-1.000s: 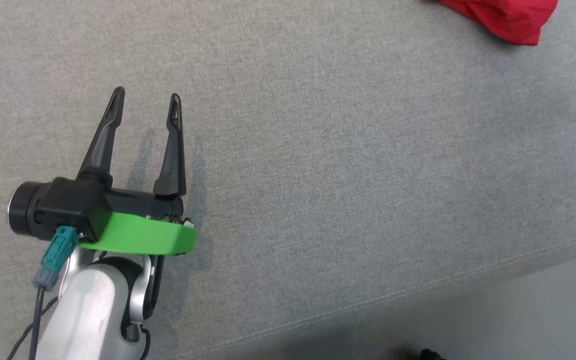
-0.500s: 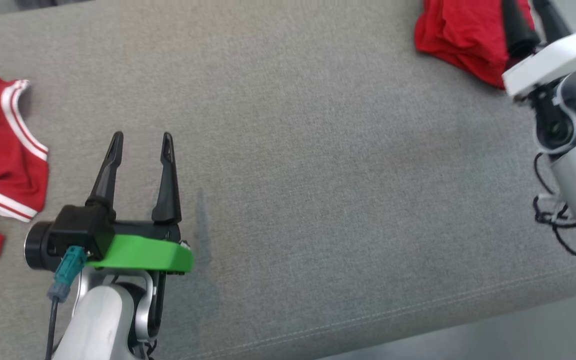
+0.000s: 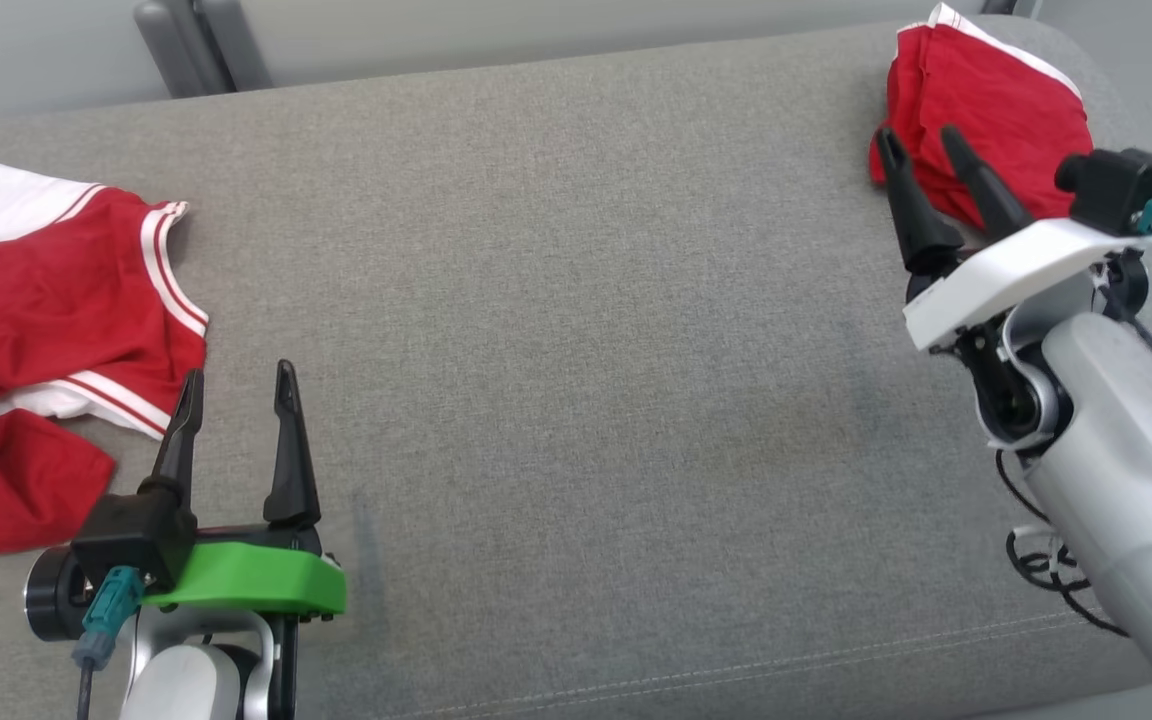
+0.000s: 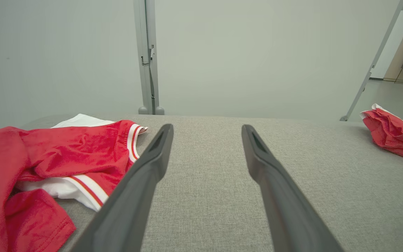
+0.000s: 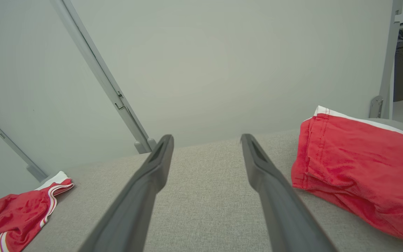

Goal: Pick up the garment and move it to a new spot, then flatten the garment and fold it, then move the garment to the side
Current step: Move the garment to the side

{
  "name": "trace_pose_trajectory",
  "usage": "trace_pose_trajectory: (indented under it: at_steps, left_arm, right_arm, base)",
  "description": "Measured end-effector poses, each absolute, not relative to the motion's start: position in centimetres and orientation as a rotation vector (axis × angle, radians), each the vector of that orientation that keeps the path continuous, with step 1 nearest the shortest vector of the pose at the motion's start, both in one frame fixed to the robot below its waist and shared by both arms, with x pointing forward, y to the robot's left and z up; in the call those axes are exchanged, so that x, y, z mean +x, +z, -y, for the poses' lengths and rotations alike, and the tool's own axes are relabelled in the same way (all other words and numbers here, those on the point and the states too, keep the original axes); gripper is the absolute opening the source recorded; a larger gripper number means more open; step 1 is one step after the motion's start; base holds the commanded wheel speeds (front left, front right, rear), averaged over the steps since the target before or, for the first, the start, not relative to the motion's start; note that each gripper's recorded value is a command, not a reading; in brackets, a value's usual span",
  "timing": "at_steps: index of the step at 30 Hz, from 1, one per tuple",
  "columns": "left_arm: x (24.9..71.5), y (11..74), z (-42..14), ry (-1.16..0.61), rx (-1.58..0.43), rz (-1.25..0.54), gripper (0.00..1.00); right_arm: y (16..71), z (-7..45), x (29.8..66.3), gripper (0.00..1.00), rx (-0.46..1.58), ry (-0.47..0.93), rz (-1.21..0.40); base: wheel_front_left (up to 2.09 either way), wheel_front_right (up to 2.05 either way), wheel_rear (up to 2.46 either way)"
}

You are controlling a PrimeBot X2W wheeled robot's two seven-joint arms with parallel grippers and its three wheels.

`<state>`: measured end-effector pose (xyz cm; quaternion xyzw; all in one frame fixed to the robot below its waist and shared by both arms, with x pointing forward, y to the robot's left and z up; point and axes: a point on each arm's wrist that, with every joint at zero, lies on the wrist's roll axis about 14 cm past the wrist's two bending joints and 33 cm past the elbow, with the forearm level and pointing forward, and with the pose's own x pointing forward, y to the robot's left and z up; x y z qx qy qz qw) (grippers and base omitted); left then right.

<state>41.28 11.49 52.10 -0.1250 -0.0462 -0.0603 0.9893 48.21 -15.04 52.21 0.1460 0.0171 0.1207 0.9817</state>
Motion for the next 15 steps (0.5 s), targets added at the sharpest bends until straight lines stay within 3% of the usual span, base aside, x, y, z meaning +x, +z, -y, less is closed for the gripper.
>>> trace_pose_trajectory:
  at_steps: [15]
  left_arm:
    - [39.9, 51.4, -13.1, -0.069, -0.248, 0.078, 1.00]
  right_arm:
    - [51.6, 16.1, 43.5, 1.00, 0.295, 0.124, 0.008]
  base:
    - [0.00, 0.00, 0.00]
